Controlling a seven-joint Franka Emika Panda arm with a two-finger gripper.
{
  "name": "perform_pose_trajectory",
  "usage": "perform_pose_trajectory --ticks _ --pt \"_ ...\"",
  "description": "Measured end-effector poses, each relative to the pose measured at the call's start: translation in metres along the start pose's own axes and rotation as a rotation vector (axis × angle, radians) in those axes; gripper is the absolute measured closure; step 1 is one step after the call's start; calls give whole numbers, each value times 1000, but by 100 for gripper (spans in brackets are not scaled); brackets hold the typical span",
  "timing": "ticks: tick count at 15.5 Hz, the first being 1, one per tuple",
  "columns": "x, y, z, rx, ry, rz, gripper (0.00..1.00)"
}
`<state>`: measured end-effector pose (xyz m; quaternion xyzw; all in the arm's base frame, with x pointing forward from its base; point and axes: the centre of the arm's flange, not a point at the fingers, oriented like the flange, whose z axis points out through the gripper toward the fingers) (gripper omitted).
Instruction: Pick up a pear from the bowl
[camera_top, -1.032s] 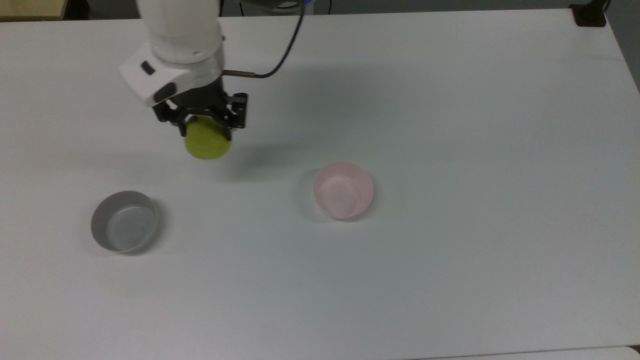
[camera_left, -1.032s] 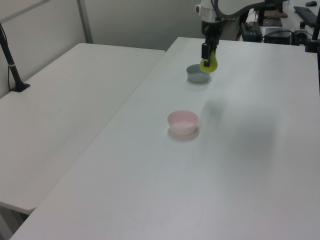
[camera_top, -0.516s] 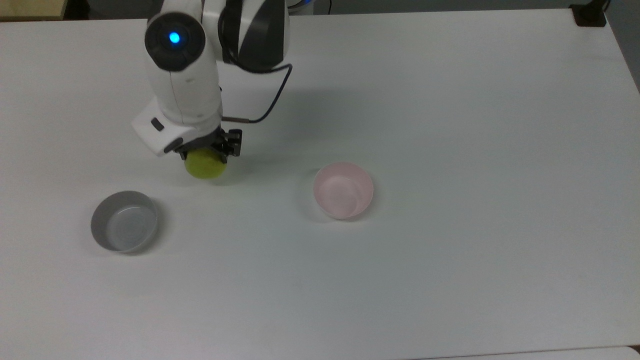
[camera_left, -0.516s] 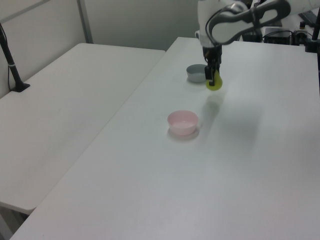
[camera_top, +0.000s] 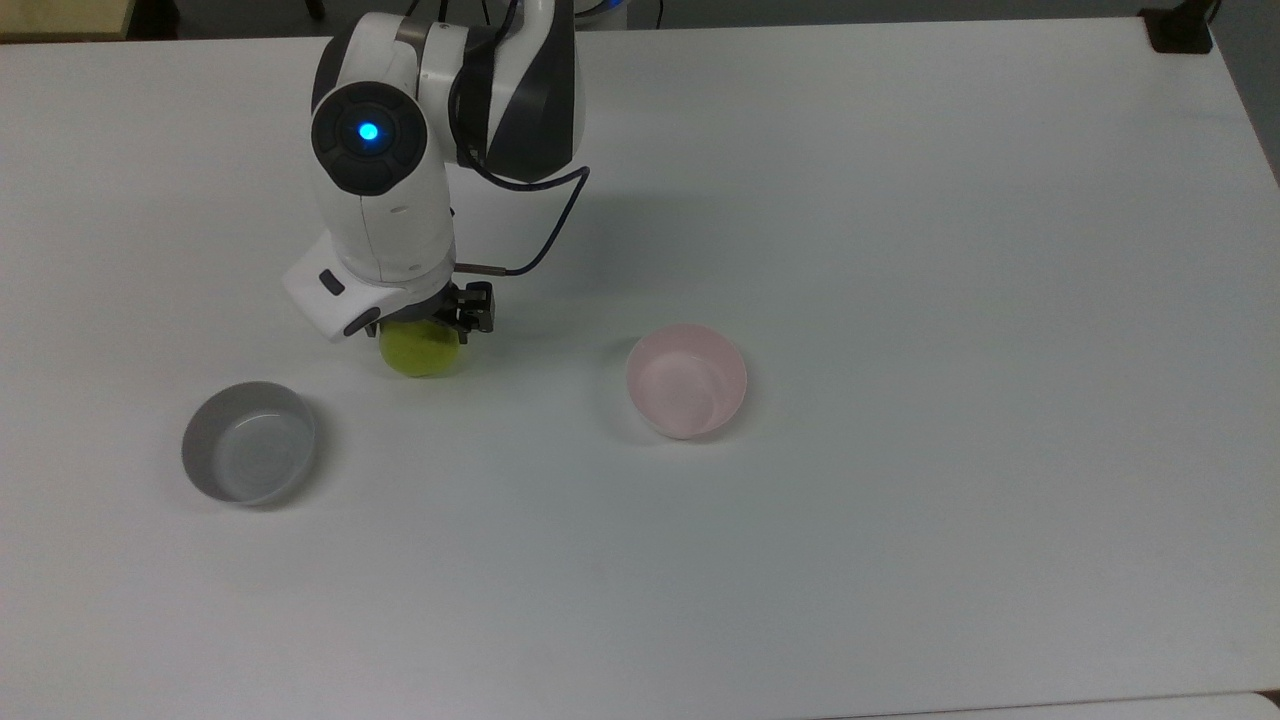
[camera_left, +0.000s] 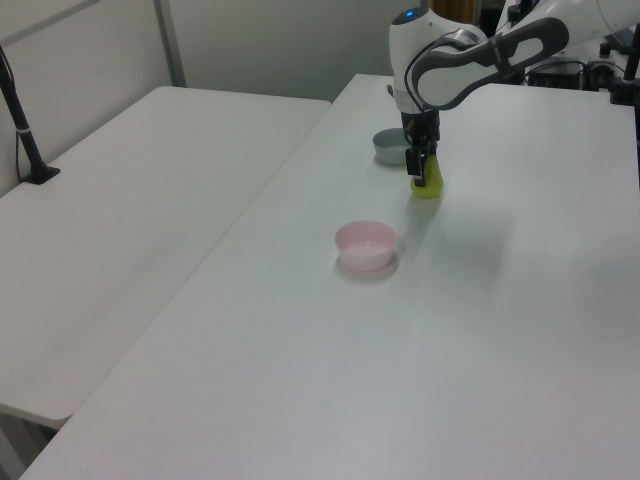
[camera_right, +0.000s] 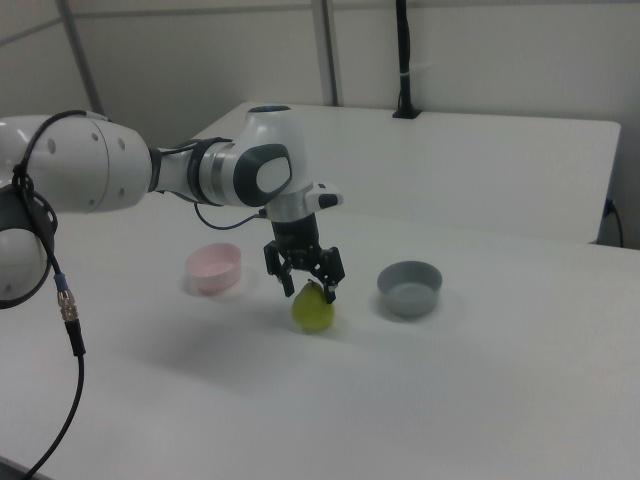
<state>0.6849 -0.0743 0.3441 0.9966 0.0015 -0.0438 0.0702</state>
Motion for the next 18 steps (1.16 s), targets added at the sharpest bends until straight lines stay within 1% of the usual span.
perform_pose_trajectory --ticks 1,4,5,7,8,9,11,13,15,18 --pt "0 0 -2 0 4 0 0" --pt "-2 4 -21 1 23 5 0" --pt "-5 6 -33 1 30 8 0" --pt "-16 11 -72 6 40 17 0" --pt "-31 17 -110 12 50 27 0" --pt "-42 20 -133 19 56 32 0" --pt "-68 25 -174 42 56 43 0" --pt "-92 29 -207 65 64 50 0" --pt "-108 31 -223 75 67 51 0" --pt "-117 30 -222 81 44 49 0"
